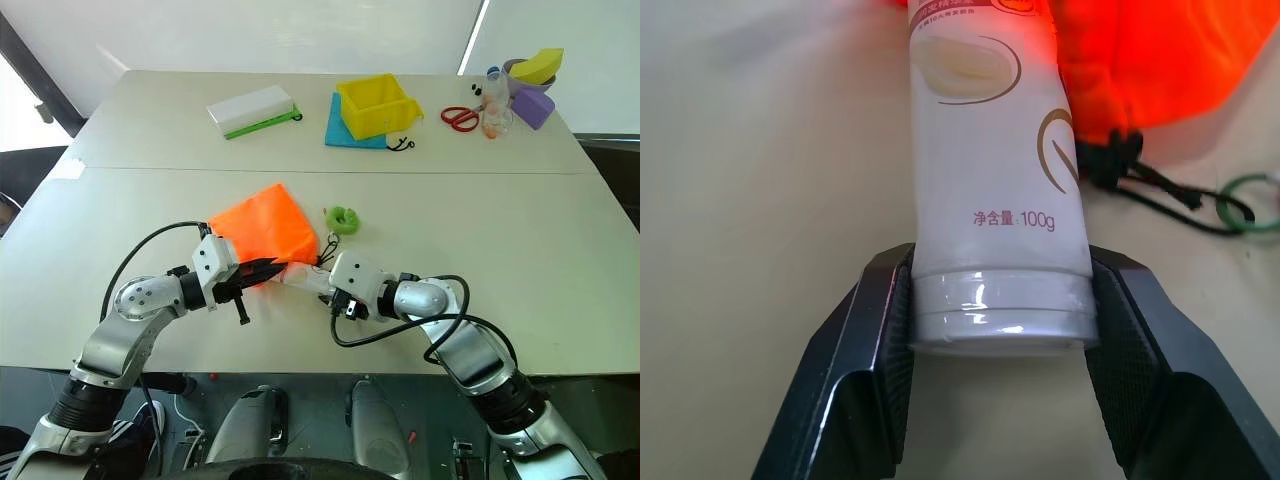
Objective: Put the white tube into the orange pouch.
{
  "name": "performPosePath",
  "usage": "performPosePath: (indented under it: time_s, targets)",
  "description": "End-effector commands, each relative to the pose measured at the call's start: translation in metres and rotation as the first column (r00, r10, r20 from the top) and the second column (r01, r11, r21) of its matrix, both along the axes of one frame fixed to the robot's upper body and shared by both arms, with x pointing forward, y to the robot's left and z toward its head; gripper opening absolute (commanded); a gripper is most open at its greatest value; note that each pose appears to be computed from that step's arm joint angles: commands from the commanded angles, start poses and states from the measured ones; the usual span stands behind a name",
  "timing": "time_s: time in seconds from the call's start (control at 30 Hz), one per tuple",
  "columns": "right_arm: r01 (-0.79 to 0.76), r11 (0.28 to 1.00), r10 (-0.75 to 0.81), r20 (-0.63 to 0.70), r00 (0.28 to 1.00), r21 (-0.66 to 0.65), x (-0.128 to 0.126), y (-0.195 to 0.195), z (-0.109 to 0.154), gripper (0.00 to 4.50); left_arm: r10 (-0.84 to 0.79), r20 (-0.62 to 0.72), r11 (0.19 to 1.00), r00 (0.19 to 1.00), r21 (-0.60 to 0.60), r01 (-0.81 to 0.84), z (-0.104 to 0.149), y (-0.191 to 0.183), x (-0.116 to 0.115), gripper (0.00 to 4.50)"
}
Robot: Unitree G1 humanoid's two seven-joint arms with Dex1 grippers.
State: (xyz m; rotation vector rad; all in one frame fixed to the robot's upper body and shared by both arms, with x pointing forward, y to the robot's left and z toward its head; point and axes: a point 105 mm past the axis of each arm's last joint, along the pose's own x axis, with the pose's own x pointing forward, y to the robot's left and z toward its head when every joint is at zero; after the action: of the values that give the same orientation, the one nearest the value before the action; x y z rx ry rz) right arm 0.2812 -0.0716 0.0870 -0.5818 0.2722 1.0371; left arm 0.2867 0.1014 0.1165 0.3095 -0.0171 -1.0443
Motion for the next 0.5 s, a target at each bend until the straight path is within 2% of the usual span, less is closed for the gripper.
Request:
performPosePath:
  time_s: [0.03, 0.1, 0.17, 0.37, 0.5]
  targets:
    - [0.007, 0.999, -0.005, -0.035, 0.999, 0.045, 0.005, 0.014, 0.004, 1.82, -0.030, 0.055, 0.999, 0.998, -0.008, 0.031, 0.016, -0.005, -0.004, 0.00]
    - [0.053, 0.992, -0.041, -0.105, 0.994, 0.115, 0.010, 0.021, 0.008, 1.82, -0.033, 0.051, 0.999, 0.998, -0.008, 0.034, 0.018, -0.006, -0.005, 0.00]
    - [0.076, 0.989, -0.057, -0.152, 0.987, 0.124, 0.011, 0.025, 0.006, 1.82, -0.035, 0.049, 0.999, 0.998, -0.007, 0.035, 0.019, -0.007, -0.005, 0.00]
    - [0.144, 0.974, -0.107, -0.203, 0.973, 0.178, 0.015, 0.028, 0.013, 1.82, -0.032, 0.048, 0.999, 0.998, -0.009, 0.033, 0.023, -0.007, -0.005, 0.00]
    - [0.145, 0.975, -0.114, -0.184, 0.976, 0.166, 0.015, 0.019, 0.014, 1.82, -0.035, 0.048, 0.999, 0.998, -0.004, 0.035, 0.023, -0.008, -0.005, 0.00]
